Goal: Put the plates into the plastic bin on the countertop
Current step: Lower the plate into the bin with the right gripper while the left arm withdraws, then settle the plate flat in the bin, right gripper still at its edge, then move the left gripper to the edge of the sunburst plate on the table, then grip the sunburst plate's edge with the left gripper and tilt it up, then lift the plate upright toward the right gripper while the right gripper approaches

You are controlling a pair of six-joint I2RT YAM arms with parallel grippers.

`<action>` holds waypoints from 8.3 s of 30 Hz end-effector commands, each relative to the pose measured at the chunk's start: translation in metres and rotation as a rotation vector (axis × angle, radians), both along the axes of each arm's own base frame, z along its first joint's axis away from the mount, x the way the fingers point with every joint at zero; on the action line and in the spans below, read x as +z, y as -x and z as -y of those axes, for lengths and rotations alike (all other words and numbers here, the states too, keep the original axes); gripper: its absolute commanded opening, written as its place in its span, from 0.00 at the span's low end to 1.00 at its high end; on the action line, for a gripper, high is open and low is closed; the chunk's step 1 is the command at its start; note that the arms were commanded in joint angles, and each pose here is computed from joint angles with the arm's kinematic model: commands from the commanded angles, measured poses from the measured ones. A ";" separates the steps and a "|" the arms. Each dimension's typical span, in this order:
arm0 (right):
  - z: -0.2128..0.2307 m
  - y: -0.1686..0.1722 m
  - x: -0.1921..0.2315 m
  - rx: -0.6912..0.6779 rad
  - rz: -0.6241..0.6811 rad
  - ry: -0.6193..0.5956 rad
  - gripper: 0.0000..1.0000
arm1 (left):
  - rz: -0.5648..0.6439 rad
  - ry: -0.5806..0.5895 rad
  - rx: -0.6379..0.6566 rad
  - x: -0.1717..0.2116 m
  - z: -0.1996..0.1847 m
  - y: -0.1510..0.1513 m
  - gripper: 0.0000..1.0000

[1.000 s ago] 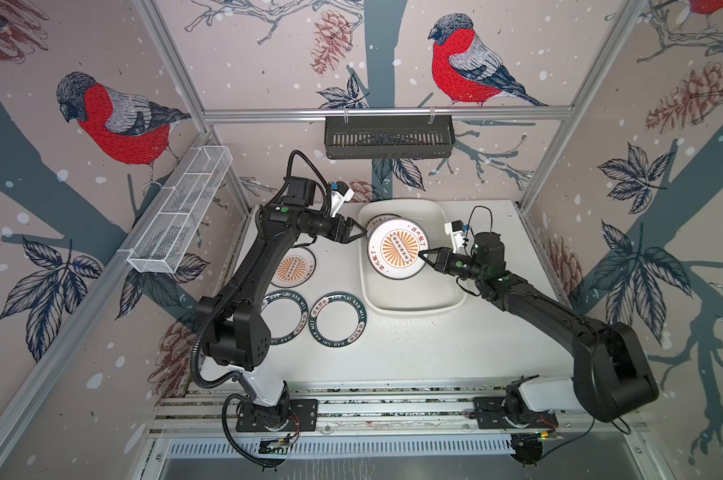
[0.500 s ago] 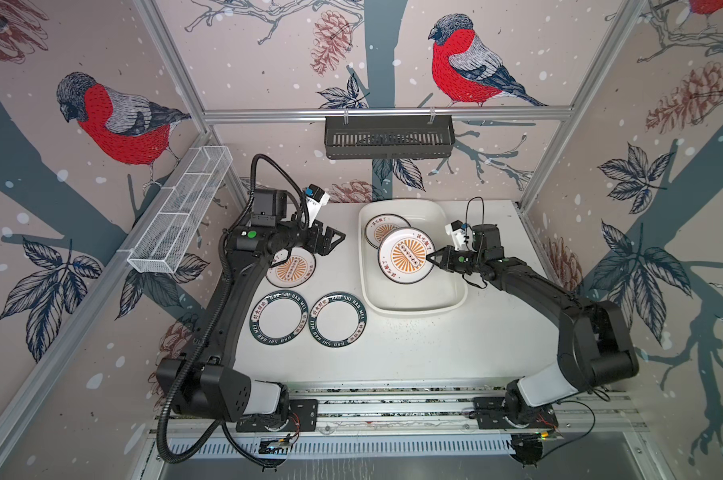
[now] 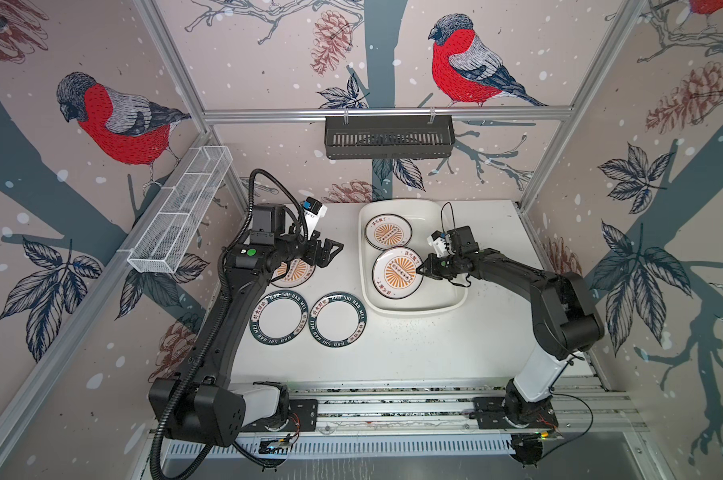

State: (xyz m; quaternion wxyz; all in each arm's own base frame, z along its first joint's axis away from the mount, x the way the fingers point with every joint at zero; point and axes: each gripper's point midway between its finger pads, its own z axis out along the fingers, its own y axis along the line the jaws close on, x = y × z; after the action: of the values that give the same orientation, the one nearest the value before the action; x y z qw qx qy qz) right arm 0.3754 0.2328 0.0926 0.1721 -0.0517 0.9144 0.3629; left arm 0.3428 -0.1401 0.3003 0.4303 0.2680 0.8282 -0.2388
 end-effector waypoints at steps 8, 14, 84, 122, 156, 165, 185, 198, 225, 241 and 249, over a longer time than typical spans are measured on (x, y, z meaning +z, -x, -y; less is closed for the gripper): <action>-0.010 -0.004 -0.017 0.013 -0.061 0.002 0.04 | 0.051 0.023 -0.014 0.010 0.003 -0.004 0.88; -0.010 -0.004 -0.027 0.010 -0.091 0.010 0.07 | 0.044 0.027 -0.017 0.008 0.004 -0.003 0.88; 0.009 0.029 0.077 -0.137 0.178 0.007 0.32 | -0.238 -0.202 0.569 -0.130 -0.135 -0.064 0.91; 0.001 0.049 0.040 -0.111 0.125 -0.073 0.33 | -0.579 -0.215 0.812 -0.254 -0.227 -0.094 0.81; -0.004 0.038 0.047 -0.141 0.118 -0.100 0.29 | -0.636 0.115 0.439 -0.270 -0.163 -0.105 0.52; -0.010 0.035 0.043 -0.132 0.101 -0.127 0.28 | -0.666 0.169 0.337 -0.277 -0.145 -0.087 0.51; -0.020 0.025 0.042 -0.126 0.081 -0.159 0.25 | -0.730 0.262 0.382 -0.292 -0.142 -0.097 0.41; -0.023 0.020 0.044 -0.132 0.077 -0.178 0.23 | -0.755 0.297 0.403 -0.303 -0.141 -0.103 0.33; -0.028 0.016 0.046 -0.127 0.082 -0.197 0.22 | -0.762 0.346 0.409 -0.294 -0.140 -0.113 0.00; -0.030 0.014 0.059 -0.120 0.117 -0.220 0.23 | -0.666 0.389 0.383 -0.239 -0.137 -0.125 0.00; -0.032 0.014 0.063 -0.112 0.127 -0.231 0.23 | -0.643 0.419 0.364 -0.220 -0.134 -0.128 0.00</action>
State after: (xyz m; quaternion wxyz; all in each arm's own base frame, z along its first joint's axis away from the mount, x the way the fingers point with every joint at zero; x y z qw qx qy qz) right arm 0.3593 0.2611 0.1439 0.2409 0.0086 0.8652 0.4396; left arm 0.4685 -0.0018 0.0661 0.2221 -0.0723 0.8964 -0.3766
